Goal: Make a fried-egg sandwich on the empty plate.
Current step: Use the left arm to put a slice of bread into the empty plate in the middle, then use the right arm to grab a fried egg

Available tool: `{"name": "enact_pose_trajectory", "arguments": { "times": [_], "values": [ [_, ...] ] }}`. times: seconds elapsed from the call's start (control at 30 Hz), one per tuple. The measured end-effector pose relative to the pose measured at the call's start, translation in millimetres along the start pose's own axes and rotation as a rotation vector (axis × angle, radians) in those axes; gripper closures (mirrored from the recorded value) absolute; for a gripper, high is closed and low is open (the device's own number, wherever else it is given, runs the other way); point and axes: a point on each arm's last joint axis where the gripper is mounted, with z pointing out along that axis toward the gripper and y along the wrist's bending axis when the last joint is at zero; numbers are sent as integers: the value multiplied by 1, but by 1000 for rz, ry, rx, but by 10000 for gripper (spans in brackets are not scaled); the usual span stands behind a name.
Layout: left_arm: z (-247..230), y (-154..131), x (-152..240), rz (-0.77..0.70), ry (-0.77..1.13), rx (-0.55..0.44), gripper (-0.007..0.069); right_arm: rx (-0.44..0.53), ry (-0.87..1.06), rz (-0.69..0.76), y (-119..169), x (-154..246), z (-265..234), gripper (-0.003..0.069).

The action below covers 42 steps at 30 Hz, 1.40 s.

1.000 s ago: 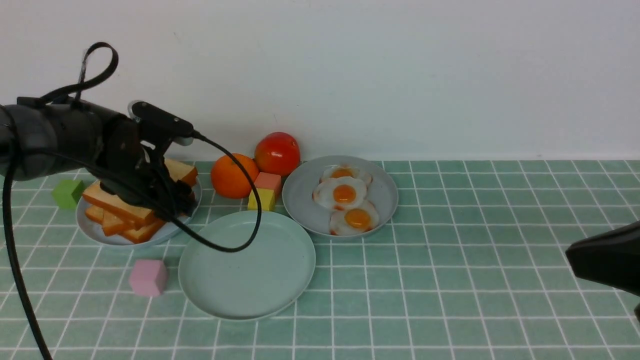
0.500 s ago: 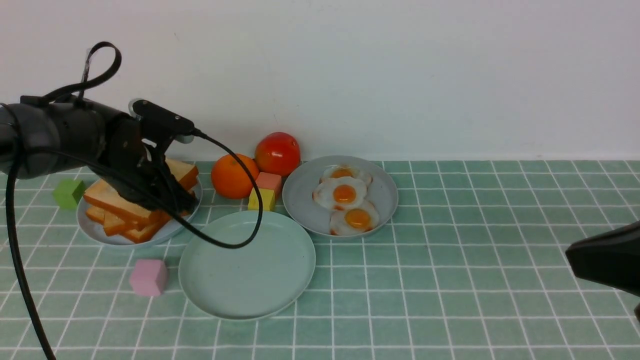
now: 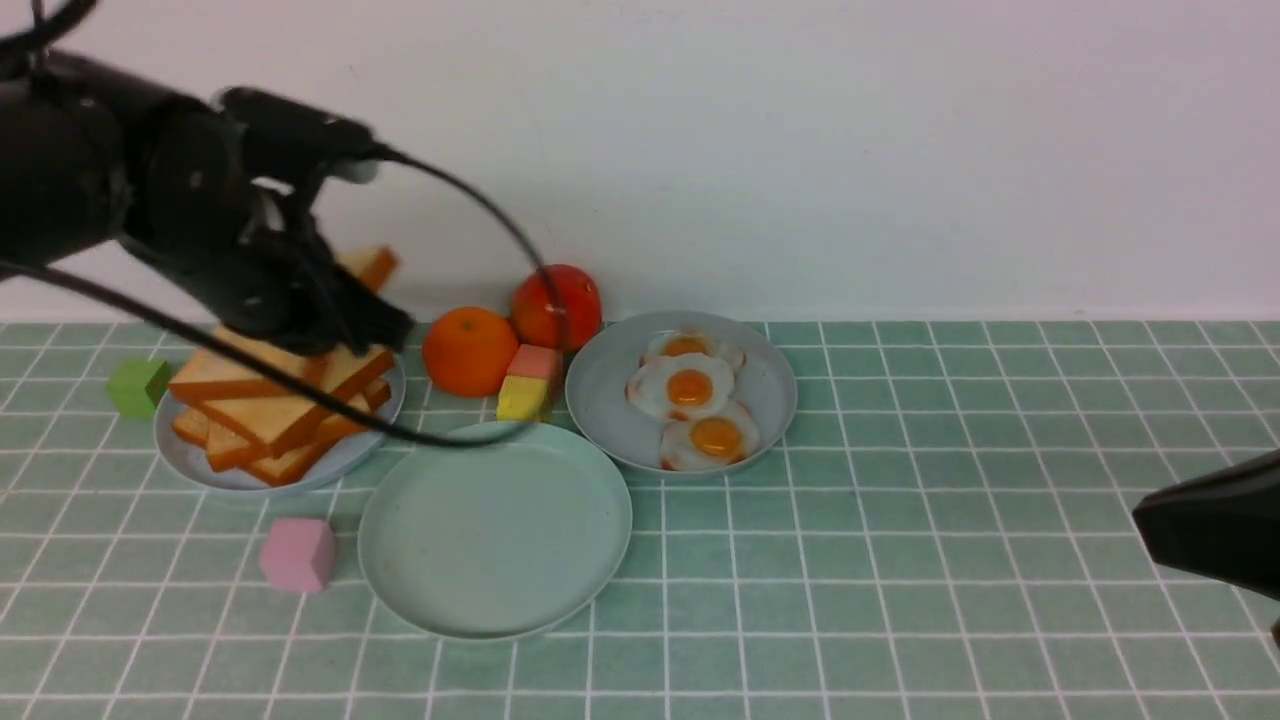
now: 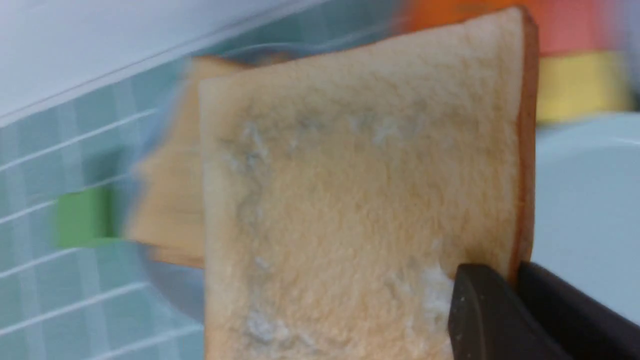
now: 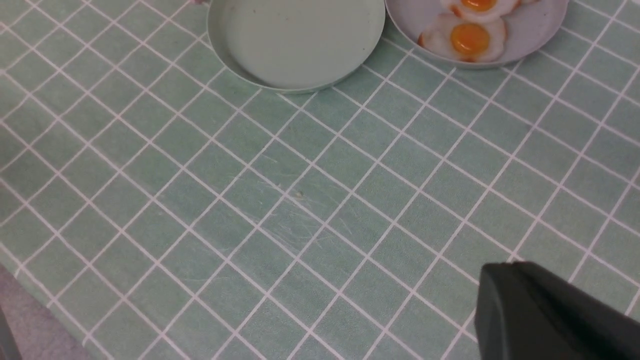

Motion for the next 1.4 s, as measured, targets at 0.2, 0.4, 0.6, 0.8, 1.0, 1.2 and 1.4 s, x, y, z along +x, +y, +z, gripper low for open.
{"name": "enact_pose_trajectory", "arguments": {
  "times": [0.2,0.4,0.6,0.8,1.0,1.2,1.4],
  "values": [
    [7,-89,26,190,95,145,587,1,-2,0,0,0,0,640],
    [51,-114,40,265,165,129,587,-18,-5,13,2,0,0,637],
    [73,-117,47,310,192,89,576,-28,11,16,3,1,0,599],
    [76,-118,47,312,180,92,379,-23,-1,16,2,0,0,421],
    [45,-116,35,249,116,121,75,13,-111,80,-5,-16,12,280],
    [-69,-109,13,80,-152,220,153,22,-45,145,-22,-39,67,339],
    [-179,-63,35,-106,-403,267,580,-9,163,241,-53,-64,153,397]
  ]
}}
